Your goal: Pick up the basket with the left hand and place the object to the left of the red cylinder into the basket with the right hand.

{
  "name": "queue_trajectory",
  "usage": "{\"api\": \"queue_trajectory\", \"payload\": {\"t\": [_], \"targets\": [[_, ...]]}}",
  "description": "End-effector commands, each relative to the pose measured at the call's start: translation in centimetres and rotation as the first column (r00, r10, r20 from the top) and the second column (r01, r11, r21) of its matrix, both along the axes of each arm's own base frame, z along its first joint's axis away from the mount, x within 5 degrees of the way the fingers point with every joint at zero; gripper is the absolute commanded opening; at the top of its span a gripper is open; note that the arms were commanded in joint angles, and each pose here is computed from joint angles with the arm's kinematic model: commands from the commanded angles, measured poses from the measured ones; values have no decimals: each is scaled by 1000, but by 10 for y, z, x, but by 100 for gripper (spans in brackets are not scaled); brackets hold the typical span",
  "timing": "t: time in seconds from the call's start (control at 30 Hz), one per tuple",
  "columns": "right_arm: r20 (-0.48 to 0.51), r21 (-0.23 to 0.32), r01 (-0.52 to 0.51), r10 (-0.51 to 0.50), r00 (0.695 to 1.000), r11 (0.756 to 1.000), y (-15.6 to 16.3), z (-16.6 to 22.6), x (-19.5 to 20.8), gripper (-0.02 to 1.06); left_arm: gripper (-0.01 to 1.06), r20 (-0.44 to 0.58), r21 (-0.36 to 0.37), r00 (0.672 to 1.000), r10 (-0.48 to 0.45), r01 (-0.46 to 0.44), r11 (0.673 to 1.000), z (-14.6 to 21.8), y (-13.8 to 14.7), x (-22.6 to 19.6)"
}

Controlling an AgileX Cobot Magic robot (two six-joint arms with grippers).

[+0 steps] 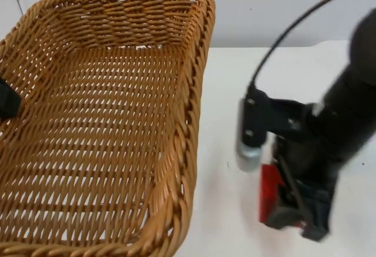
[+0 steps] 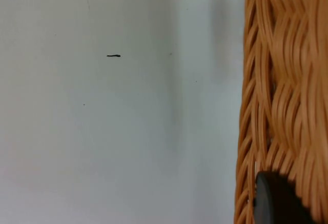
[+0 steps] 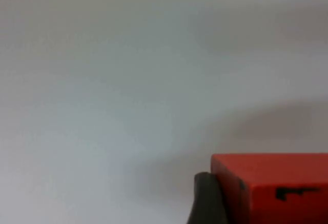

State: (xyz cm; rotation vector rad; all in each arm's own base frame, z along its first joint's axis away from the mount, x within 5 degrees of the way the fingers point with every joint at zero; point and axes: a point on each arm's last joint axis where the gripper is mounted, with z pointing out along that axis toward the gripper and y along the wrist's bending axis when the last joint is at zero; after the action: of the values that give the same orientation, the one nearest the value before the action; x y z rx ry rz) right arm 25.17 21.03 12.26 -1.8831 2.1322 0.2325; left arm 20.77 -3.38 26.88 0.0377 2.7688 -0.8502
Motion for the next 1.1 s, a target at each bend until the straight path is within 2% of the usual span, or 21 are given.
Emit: {"api": "queue_trajectory", "payload": {"t": [0.0,0.27,0.53,0.67,0.7,0.83,0.87,0.93,1.0,1.03,1.07], "targets": [[19,13,2,-2,1000,1000,-6,9,-9,0,0,7,-36,1000,18,-18,999,4,-2,-1],[52,102,79,-85,995,992,-19,51,-29,0,0,7,-36,1000,18,-18,999,4,-2,-1],[58,137,58,-66,996,989,-23,75,-39,0,0,7,-36,1000,18,-18,999,4,-2,-1],[104,195,64,-85,991,979,-28,100,-47,0,0,7,-36,1000,18,-18,999,4,-2,-1],[104,195,64,-85,991,979,-28,100,-47,0,0,7,-36,1000,18,-18,999,4,-2,-1],[154,271,85,-131,979,959,-35,127,-56,0,0,8,-31,1000,18,-18,999,4,-2,-1],[154,271,85,-131,979,959,-35,127,-56,0,0,8,-31,1000,18,-18,999,4,-2,-1],[178,305,89,-148,973,948,-39,140,-61,0,0,10,-31,1000,19,-19,999,4,-2,0],[222,359,77,-165,961,930,-45,158,-69,0,0,14,-30,1000,23,-22,999,4,-1,0],[222,359,77,-165,961,930,-45,158,-69,0,0,14,-30,1000,23,-22,999,4,-1,0],[235,393,76,-180,955,917,-46,167,-71,0,0,14,-30,1000,23,-22,999,4,-1,0]]}}
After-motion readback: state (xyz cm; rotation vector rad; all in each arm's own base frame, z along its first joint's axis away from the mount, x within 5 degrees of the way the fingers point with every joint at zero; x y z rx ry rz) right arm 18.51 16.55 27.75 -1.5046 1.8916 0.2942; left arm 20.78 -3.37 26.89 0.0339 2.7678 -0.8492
